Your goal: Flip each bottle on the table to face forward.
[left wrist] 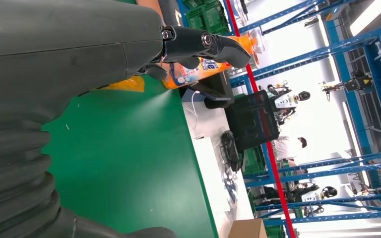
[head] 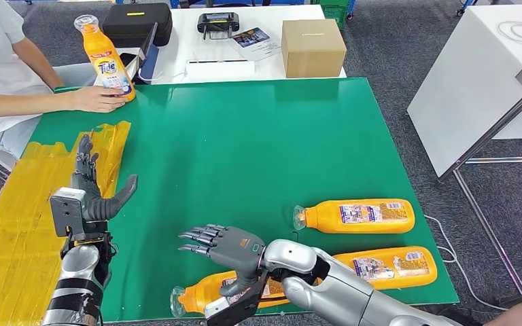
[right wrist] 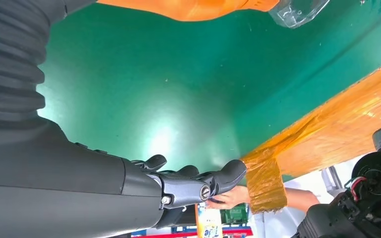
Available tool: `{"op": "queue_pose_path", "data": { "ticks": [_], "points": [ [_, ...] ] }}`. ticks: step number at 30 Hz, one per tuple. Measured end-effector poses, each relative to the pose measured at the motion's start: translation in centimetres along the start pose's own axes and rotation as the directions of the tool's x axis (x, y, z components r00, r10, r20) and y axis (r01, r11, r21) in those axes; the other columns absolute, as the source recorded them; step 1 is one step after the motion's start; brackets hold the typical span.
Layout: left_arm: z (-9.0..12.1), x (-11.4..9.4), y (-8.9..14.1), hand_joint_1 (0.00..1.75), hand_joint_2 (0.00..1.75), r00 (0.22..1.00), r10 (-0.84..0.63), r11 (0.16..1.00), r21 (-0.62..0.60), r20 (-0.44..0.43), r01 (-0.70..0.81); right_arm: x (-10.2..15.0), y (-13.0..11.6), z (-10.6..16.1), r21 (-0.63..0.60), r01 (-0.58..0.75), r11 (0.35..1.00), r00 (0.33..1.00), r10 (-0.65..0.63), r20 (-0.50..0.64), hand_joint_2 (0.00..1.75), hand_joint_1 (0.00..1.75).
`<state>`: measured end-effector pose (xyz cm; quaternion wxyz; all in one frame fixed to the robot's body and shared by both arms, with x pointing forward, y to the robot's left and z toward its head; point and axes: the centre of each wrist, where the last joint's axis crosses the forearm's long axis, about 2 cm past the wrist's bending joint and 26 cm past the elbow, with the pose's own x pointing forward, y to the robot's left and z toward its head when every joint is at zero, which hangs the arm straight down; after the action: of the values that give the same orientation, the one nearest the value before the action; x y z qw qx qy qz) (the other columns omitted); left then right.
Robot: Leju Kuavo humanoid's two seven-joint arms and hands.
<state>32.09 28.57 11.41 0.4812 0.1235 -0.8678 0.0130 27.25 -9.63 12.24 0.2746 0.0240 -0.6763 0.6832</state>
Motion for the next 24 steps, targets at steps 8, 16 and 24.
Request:
{"op": "queue_pose_path", "data": {
  "ticks": [8, 16, 24],
  "points": [
    [-0.5, 0.0, -0.1, 0.00, 1.75, 1.000, 0.009, 1.000, 0.002, 0.001, -0.009, 0.2, 0.4, -0.1, 0.073, 0.157, 0.985, 0.983, -0.163, 0.082, 1.75, 0.00],
    [-0.8, -0.4, -0.3, 0.00, 1.75, 1.000, 0.018, 1.000, 0.000, -0.011, -0.018, 0.6, 0.8, -0.5, 0.130, 0.289, 0.949, 0.941, -0.306, 0.143, 1.75, 0.00],
    [-1.2, -0.7, -0.6, 0.00, 1.75, 0.999, 0.034, 0.999, -0.007, -0.021, -0.034, 0.6, 0.9, -1.2, 0.171, 0.345, 0.923, 0.918, -0.370, 0.143, 1.75, 0.00]
  ]
}}
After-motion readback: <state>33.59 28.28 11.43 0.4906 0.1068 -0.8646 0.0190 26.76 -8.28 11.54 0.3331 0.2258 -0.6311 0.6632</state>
